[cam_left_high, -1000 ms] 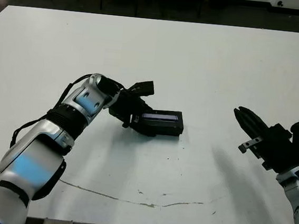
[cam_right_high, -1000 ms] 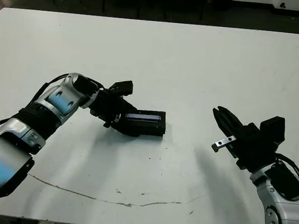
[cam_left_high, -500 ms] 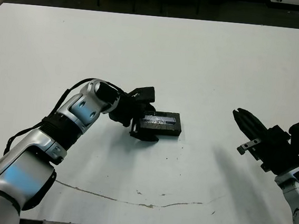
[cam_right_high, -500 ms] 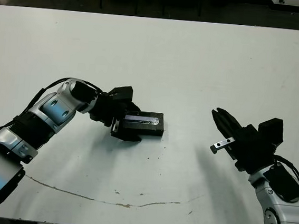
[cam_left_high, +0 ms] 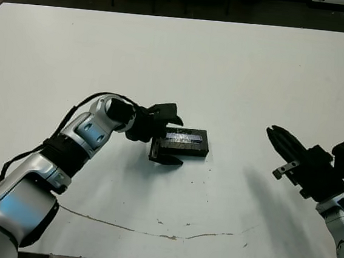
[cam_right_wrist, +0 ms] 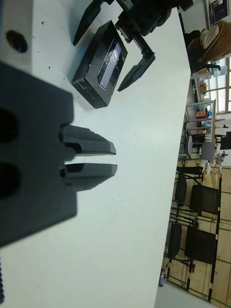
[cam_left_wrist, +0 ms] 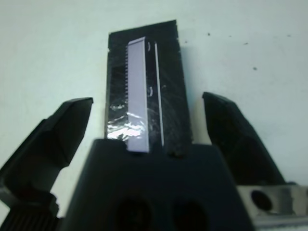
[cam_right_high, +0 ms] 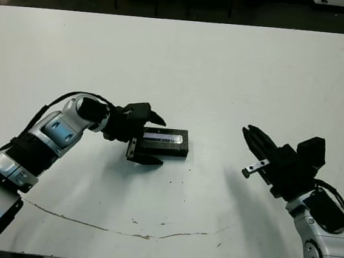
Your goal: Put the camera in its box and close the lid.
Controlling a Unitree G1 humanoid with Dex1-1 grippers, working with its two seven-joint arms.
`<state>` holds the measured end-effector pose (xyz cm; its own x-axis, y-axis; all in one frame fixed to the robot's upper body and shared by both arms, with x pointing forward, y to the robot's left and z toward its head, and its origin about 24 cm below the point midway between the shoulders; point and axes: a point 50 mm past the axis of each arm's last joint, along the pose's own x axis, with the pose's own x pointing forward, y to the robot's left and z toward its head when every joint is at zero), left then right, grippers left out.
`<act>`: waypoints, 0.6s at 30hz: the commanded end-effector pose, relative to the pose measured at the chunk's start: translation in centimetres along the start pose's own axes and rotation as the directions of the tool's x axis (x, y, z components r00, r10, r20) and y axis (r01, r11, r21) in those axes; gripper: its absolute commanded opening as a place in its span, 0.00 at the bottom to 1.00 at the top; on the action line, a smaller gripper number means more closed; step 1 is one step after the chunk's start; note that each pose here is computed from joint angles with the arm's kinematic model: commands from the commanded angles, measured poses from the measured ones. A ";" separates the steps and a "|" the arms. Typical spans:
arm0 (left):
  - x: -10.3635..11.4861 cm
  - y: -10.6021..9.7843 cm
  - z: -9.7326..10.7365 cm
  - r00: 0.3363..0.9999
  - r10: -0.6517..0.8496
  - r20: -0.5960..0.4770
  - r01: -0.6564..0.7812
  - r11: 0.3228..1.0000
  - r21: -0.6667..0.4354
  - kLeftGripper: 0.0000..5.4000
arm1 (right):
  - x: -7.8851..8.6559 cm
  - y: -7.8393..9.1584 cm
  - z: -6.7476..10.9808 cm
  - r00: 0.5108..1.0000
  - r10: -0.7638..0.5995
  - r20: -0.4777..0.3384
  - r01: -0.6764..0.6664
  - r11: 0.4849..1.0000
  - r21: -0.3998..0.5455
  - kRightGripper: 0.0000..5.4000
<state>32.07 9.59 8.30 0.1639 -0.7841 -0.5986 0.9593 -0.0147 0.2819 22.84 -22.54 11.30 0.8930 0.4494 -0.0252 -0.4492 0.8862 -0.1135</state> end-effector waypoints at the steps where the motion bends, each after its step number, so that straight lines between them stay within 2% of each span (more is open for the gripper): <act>1: -1.0 -3.6 -6.8 0.976 -0.068 -0.207 0.020 0.974 -0.225 1.00 | -0.3 -0.1 -0.5 1.000 -0.010 -0.026 0.010 1.000 0.012 0.00; 6: -4.3 -4.0 -7.9 0.981 0.000 -0.195 -0.053 0.963 -0.263 1.00 | -0.4 -0.1 -0.6 1.000 -0.011 -0.027 0.012 1.000 0.009 0.00; 12: -8.4 -6.1 -9.0 0.975 0.013 -0.222 -0.063 0.973 -0.220 1.00 | -0.4 0.1 -0.5 1.000 -0.002 -0.022 0.002 1.000 0.017 0.00; 15: -10.3 -7.0 -9.4 0.972 -0.004 -0.234 -0.056 0.967 -0.248 1.00 | -0.3 0.2 -0.5 1.000 -0.003 -0.026 0.003 1.000 0.013 0.00; 18: -12.0 -7.8 -9.1 0.967 0.016 -0.253 -0.076 0.970 -0.231 1.00 | -0.3 0.4 -0.3 0.999 -0.010 -0.034 0.010 1.000 0.002 0.00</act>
<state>27.08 22.82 9.45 0.3187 -0.6940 -0.6456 0.9445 0.1749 0.2781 22.67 -22.33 11.45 0.8925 0.4506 -0.0214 -0.4498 0.8853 -0.1183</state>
